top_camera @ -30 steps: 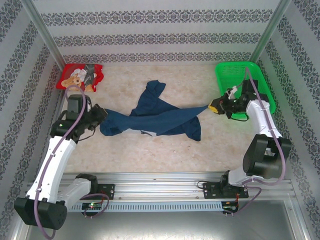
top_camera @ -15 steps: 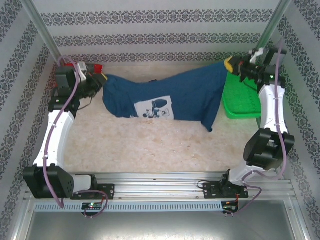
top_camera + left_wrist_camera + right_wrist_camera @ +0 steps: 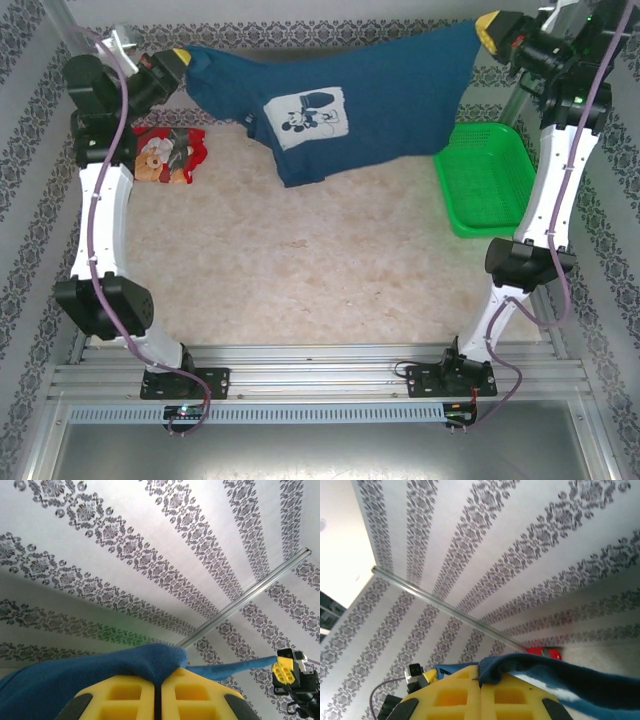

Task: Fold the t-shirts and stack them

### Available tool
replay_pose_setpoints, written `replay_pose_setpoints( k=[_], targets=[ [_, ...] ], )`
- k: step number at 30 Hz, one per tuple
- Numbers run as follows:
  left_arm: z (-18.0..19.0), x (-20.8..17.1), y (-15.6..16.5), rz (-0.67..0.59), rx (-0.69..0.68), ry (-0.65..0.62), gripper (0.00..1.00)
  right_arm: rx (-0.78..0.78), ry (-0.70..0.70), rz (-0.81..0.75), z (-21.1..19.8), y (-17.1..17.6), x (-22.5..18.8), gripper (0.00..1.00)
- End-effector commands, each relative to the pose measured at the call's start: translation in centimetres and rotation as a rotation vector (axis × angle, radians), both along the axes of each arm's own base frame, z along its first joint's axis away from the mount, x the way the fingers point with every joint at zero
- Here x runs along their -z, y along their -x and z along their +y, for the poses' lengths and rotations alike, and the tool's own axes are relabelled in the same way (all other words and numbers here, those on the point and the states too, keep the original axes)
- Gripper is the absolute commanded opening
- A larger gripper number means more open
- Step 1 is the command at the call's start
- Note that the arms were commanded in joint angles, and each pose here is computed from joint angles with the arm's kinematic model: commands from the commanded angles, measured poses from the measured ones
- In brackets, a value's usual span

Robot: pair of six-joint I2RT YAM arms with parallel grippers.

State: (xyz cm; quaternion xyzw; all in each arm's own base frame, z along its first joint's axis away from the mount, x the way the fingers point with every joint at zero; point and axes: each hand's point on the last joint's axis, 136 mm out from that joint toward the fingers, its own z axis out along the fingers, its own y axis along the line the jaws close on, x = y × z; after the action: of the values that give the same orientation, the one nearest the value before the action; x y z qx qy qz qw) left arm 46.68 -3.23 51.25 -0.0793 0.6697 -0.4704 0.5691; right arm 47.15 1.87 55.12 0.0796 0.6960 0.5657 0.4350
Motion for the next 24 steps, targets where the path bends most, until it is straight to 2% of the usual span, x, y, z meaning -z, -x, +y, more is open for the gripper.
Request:
replay_pose_setpoints(
  k=[1,3,6,10,13,17,20,24],
  targets=[
    [0.2,2.0,2.6,0.003,0.013,0.013,0.10,-0.045,0.053,0.157,1.9,1.6,6.2,0.00],
    [0.2,6.2,3.8,0.088,0.003,0.042,0.10,-0.026,-0.001,0.247,1.7,2.2,10.7,0.00],
    [-0.1,15.4,6.4,0.304,-0.026,0.079,0.09,-0.002,-0.061,0.441,1.7,4.4,20.3,0.00],
    [0.1,27.3,12.4,0.592,-0.129,0.066,0.09,-0.032,0.001,0.697,3.1,9.7,31.9,0.00],
    [0.5,34.3,16.6,0.784,-0.214,0.073,0.12,-0.036,0.011,0.816,3.1,12.9,37.3,0.00],
    [1.4,40.7,20.0,0.944,-0.327,0.096,0.12,-0.052,0.026,0.899,3.3,15.2,41.2,0.00],
    [1.8,42.9,21.1,0.980,-0.376,0.102,0.14,-0.067,0.035,0.916,3.4,15.5,42.1,0.00],
    [2.6,44.8,22.3,1.040,-0.435,0.090,0.23,-0.077,0.050,0.932,3.4,15.7,42.7,0.00]
  ],
)
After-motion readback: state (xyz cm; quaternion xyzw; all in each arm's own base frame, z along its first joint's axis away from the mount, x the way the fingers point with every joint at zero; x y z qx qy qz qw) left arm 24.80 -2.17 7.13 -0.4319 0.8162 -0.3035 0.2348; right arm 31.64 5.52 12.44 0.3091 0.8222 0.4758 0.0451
